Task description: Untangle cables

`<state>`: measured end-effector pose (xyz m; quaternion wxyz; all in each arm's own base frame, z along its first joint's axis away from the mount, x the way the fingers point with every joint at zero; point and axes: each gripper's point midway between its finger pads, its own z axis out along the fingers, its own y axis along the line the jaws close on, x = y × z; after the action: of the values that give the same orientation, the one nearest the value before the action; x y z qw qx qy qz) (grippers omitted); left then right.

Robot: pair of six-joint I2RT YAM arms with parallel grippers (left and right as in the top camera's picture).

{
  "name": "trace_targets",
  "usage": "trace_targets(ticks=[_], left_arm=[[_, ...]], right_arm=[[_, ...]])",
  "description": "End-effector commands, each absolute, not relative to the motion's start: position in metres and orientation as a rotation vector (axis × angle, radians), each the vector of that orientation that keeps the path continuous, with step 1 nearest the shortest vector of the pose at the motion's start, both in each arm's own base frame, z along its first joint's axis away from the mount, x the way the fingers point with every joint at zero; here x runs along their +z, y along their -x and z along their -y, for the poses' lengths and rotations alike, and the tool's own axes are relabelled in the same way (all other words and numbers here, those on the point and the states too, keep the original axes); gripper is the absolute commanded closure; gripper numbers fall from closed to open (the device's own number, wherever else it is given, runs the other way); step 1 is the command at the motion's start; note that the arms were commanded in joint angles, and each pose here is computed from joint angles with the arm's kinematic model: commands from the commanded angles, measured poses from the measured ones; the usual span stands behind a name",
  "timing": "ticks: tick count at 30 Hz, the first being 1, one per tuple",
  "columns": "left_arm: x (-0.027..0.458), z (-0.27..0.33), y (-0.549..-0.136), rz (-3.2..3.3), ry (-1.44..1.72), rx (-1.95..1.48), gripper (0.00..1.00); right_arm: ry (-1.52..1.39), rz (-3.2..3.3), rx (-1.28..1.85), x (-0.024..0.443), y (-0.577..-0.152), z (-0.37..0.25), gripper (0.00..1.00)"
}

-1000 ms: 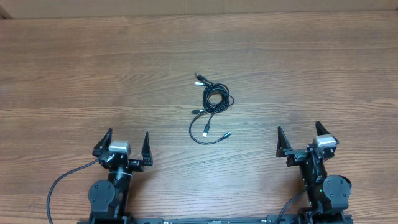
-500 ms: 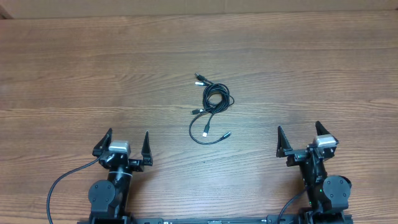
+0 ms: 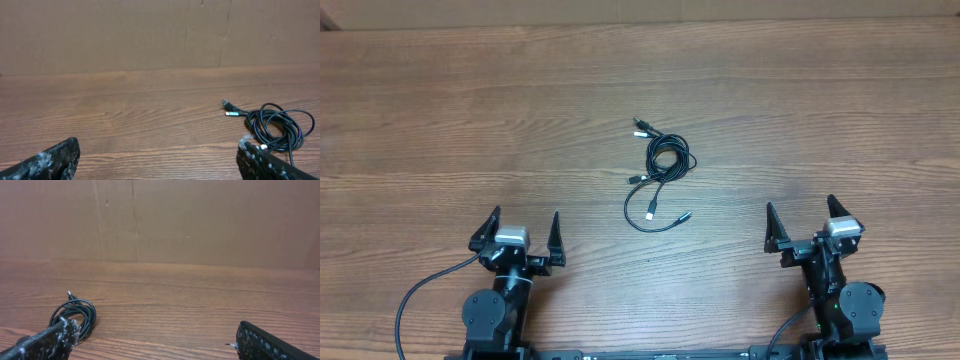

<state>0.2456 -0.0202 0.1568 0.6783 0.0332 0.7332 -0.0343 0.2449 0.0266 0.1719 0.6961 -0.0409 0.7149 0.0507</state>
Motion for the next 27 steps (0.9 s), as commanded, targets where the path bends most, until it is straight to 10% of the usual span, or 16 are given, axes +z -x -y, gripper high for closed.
trace_targets(ticks=[1,27], left_arm=[[0.157,0.016,-0.246,-1.644,-0.052,-0.061,0.00],[0.189,0.016,-0.257,-1.819,0.065,-0.149,0.00]], right_arm=[[0.085,-1.589,0.100,0.171,-0.245,-0.024,0.00],[0.085,-1.589,0.100,0.171,-0.245,-0.024,0.00]])
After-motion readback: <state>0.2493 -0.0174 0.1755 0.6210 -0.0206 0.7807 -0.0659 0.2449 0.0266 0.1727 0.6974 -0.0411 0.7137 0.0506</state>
